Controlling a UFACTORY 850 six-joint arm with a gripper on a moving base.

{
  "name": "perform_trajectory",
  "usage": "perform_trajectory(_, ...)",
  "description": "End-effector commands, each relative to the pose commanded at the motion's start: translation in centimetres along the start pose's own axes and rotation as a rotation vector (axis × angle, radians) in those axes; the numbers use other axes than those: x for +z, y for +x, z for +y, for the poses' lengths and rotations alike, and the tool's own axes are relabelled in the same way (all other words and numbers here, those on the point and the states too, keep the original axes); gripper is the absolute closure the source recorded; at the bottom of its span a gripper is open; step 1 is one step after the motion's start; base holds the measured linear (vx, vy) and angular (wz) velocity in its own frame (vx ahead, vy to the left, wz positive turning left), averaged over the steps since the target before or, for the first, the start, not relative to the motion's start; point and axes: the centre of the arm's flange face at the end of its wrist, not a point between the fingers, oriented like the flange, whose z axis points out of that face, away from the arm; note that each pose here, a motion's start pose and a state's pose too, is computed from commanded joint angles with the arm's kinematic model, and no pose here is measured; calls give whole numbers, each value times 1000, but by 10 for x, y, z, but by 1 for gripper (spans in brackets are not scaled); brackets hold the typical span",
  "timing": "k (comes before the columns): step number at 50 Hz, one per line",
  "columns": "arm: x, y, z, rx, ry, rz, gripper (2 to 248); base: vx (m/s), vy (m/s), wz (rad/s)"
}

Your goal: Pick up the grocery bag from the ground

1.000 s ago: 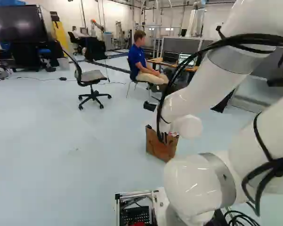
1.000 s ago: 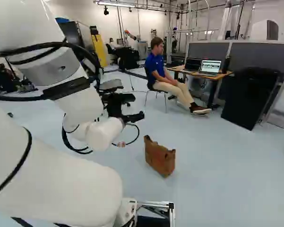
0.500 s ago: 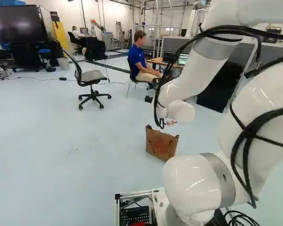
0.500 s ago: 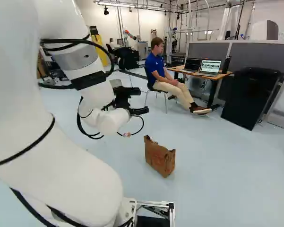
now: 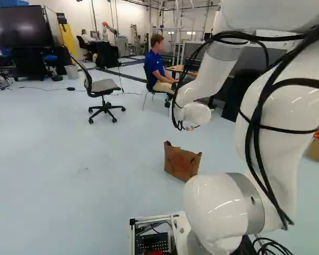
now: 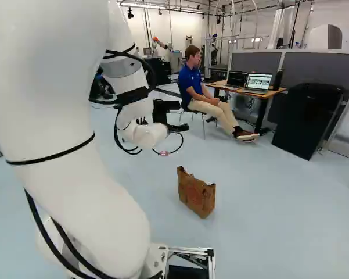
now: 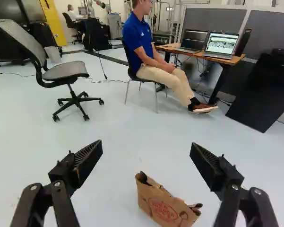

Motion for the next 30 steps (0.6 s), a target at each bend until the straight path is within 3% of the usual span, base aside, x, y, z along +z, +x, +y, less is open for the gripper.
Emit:
perform_trajectory(14,53,-1,8,6,-15,-22,3,0,0,0)
perform_trajectory(30,119,-29,13,10,-22,-169,3,0,0,0)
